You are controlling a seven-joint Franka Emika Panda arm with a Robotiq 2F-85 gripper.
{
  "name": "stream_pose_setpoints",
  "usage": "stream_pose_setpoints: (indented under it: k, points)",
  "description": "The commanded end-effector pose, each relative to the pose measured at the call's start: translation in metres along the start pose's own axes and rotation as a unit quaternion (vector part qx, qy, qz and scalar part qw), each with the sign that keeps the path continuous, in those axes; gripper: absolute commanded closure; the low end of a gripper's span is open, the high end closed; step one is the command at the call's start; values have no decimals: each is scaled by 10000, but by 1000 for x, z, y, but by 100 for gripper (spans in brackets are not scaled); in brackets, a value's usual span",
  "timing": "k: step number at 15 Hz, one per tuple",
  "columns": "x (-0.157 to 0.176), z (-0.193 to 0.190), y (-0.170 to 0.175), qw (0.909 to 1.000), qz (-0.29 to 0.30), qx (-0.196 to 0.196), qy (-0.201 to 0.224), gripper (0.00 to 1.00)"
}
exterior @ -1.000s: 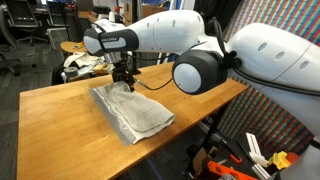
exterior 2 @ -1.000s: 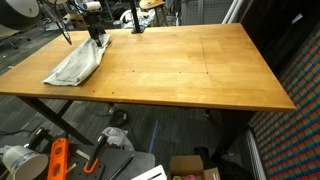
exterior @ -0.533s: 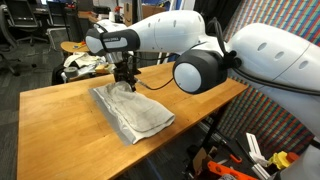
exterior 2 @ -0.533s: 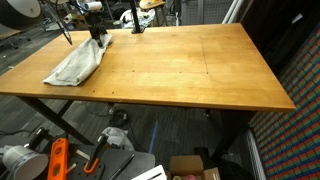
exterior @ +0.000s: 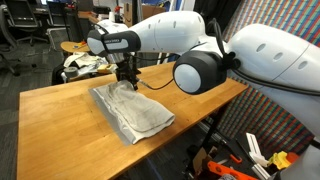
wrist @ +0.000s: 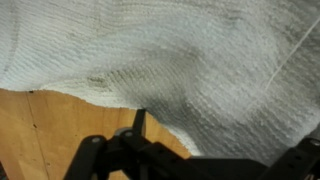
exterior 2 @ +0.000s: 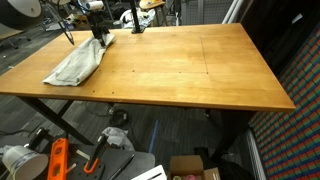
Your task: Fold the cloth on the table
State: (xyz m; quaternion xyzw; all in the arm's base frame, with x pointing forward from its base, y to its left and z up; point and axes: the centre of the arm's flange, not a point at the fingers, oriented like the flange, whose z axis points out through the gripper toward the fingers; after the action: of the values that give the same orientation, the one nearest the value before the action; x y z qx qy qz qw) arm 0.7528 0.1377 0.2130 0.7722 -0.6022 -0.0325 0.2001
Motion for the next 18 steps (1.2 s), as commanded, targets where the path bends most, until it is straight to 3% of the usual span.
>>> stream_pose_setpoints:
  k: [1, 11, 18]
  points:
    - [22, -19, -53, 9998, -125, -73, 142, 0]
    - [54, -17, -51, 9991, -398, -91, 147, 0]
    - [48, -30, -50, 9934, -896, -43, 712, 0]
